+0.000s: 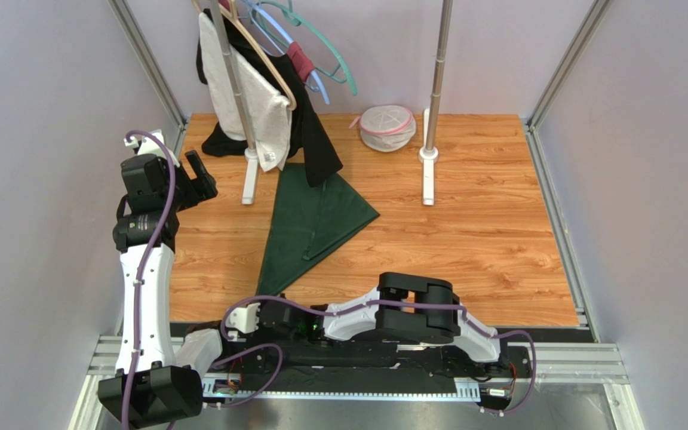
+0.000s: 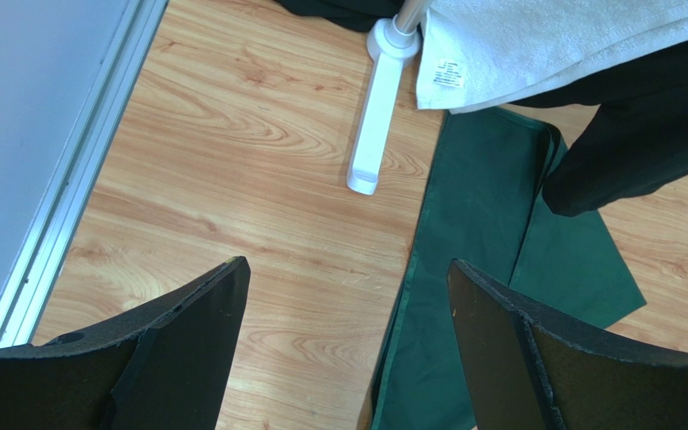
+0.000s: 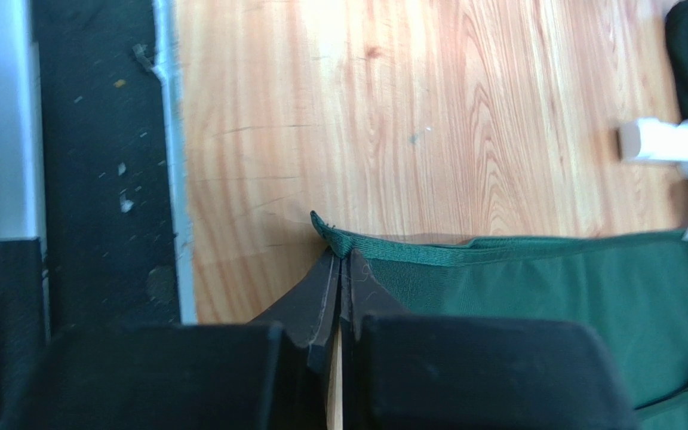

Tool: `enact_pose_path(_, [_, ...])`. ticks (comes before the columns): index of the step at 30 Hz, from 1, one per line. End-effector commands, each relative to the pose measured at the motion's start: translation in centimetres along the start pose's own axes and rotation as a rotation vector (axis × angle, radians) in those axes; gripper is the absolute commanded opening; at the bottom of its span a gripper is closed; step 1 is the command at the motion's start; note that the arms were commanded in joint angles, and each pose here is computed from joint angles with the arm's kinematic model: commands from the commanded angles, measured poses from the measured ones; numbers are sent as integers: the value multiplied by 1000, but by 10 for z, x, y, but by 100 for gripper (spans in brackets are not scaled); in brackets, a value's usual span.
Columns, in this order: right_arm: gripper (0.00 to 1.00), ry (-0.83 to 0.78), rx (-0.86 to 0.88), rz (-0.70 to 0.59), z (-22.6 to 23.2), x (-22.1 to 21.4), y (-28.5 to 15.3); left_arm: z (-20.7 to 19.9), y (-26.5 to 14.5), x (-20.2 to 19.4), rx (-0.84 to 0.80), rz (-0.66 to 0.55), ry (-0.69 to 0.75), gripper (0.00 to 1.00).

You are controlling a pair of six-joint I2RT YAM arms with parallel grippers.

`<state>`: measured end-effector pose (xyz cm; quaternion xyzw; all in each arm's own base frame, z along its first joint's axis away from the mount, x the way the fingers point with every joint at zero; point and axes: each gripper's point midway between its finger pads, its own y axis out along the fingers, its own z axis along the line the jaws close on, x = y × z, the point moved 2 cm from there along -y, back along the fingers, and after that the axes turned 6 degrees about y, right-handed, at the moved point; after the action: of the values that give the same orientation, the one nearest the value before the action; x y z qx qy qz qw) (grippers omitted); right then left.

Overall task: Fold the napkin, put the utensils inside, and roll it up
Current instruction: Fold the napkin

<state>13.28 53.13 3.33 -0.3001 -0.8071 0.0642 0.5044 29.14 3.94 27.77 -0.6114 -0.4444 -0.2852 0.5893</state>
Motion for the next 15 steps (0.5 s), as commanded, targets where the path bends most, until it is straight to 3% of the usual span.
enact_pose_path(1, [0, 203, -56, -54, -31, 9, -2, 1, -2, 10, 3, -48, -9, 90])
enact_pose_path(6, [0, 403, -67, -79, -63, 9, -13, 3, -4, 12, 12, -55, -10, 90])
enact_pose_path(12, [0, 657, -165, -126, -133, 23, -34, 2, -4, 11, 6, -53, -11, 90])
enact_pose_path(15, [0, 773, -213, -119, -169, 10, -41, 1, -3, 11, -1, -54, -12, 90])
